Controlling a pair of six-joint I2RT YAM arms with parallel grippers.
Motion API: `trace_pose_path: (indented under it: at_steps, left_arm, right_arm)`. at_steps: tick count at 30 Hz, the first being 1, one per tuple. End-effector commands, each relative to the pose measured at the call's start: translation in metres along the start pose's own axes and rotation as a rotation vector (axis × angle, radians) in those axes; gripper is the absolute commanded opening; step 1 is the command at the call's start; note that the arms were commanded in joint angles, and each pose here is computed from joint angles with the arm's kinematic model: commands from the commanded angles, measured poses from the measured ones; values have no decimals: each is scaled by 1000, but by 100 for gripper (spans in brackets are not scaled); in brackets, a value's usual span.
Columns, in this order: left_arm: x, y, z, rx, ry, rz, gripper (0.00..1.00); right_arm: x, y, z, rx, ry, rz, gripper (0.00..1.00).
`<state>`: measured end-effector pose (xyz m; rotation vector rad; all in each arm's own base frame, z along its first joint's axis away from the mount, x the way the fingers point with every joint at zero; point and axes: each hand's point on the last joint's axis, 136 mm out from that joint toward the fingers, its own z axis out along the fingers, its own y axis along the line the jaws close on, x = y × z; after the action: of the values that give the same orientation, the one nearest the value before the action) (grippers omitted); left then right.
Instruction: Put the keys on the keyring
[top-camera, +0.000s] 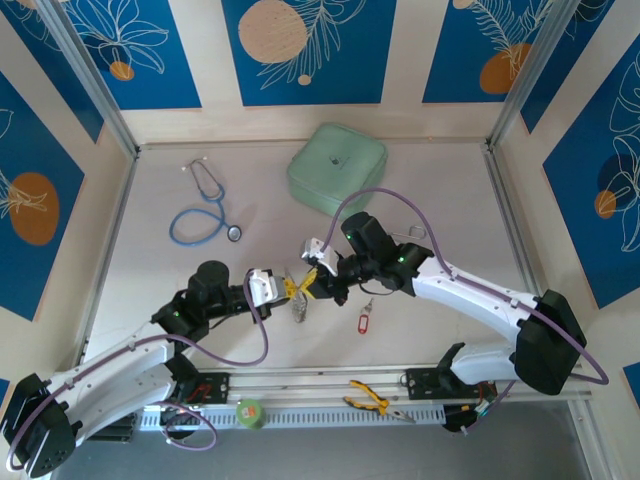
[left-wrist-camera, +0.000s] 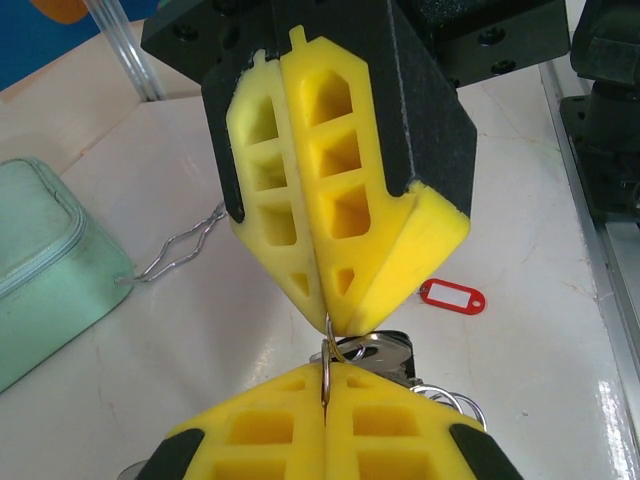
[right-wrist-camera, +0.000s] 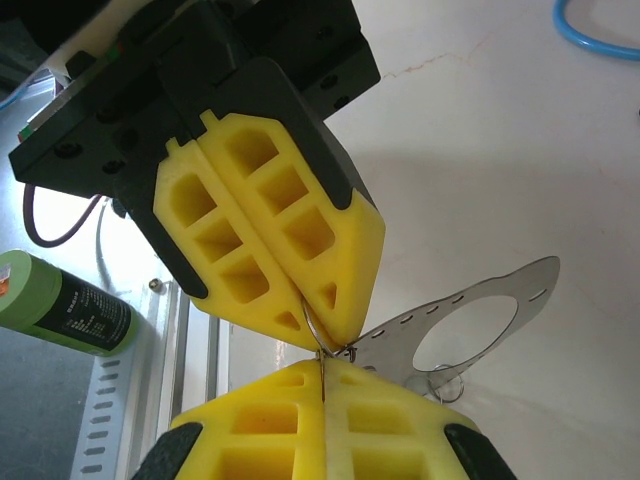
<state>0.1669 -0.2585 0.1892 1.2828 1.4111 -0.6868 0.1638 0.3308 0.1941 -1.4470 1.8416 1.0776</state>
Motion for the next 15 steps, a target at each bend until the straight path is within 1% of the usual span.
trace_pose_path:
  at_steps: [1,7,15]
  left_arm:
    - [-9,-6,-1,32,-34,15,0]
    - [-8,-8,-1,39,-28,30,0]
    - [-10,-9,-2,43,-31,63,0]
  right_arm:
    - [-16,-3,-1,17,-31,-21,0]
    - [-20,-16,-5,52,-44,69,0]
    - [-15,-33,-2,115,-10,135,0]
